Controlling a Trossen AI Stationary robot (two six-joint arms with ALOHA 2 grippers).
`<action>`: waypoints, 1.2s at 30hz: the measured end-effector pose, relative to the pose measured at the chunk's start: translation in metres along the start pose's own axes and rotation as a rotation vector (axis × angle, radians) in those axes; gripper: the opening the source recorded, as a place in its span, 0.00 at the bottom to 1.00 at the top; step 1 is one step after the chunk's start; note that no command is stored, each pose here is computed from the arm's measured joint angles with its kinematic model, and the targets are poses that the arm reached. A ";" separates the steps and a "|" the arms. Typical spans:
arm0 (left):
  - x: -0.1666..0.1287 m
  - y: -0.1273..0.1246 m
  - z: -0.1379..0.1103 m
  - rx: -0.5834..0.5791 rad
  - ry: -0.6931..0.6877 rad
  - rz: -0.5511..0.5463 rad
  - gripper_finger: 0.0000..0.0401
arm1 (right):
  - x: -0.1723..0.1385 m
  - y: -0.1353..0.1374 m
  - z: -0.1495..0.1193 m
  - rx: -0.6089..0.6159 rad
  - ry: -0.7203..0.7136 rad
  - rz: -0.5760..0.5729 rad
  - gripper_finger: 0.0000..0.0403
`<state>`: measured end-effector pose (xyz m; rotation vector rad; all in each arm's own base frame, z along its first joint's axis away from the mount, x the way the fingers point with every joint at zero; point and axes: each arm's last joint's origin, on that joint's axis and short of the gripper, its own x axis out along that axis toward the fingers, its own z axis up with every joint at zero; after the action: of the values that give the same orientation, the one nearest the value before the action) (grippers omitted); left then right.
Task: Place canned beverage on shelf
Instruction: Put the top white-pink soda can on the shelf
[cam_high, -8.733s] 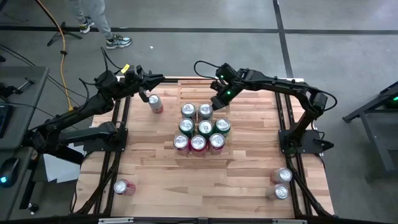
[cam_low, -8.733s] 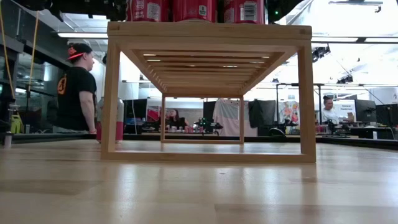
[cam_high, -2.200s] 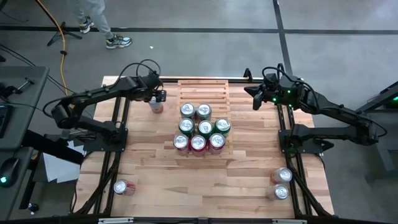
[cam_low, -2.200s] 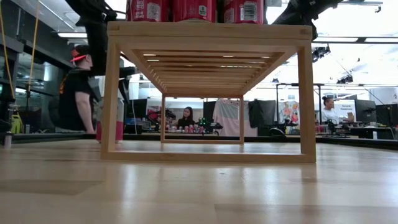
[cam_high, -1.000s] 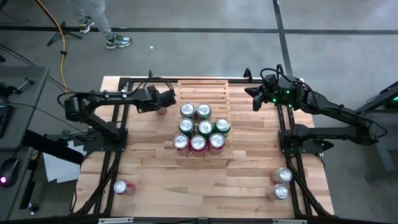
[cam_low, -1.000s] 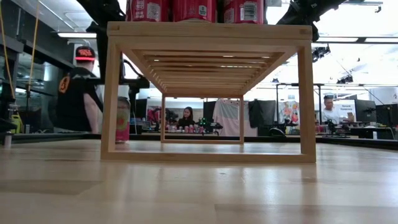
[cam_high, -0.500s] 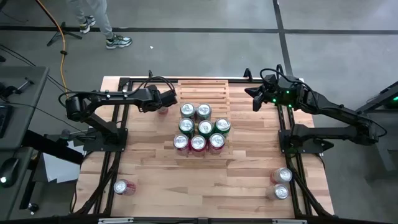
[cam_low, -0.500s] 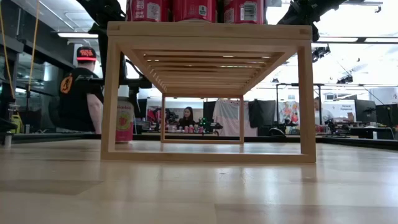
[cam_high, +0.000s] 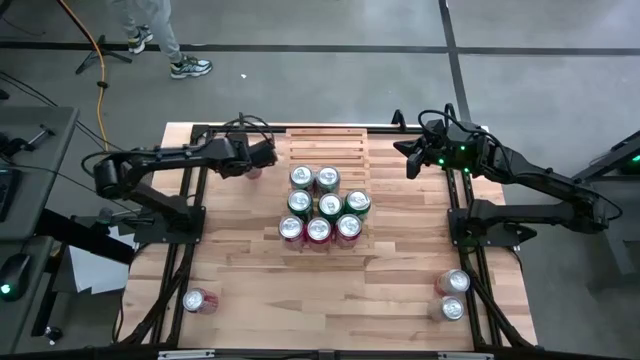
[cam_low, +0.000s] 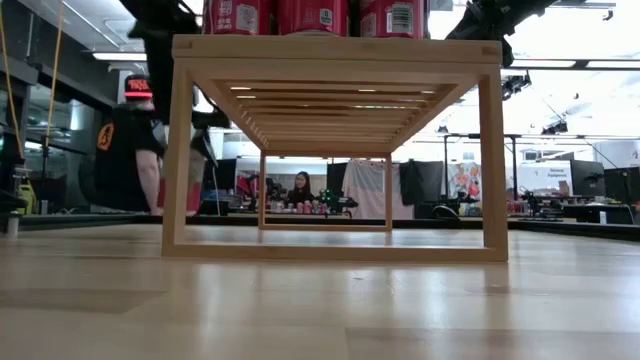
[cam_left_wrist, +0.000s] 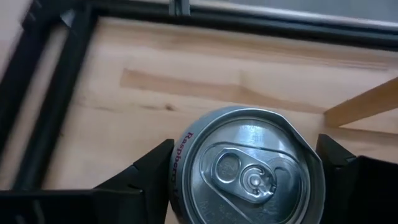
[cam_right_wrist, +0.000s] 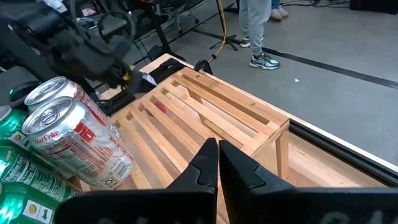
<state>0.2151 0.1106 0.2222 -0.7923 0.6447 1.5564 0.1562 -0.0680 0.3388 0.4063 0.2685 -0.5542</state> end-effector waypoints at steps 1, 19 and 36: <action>-0.004 0.004 0.004 0.014 -0.009 -0.006 0.50 | 0.000 0.000 0.000 0.000 0.000 0.000 0.00; -0.139 0.033 0.134 0.601 -0.385 -0.818 0.50 | 0.000 0.000 0.000 -0.005 -0.001 0.001 0.00; -0.090 -0.077 0.168 1.242 -0.114 -0.920 0.50 | 0.000 0.001 -0.002 0.057 0.039 0.043 0.00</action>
<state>0.2749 0.1969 0.3986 0.0208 0.8288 0.1916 0.1563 -0.0662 0.3371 0.4774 0.2808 -0.5135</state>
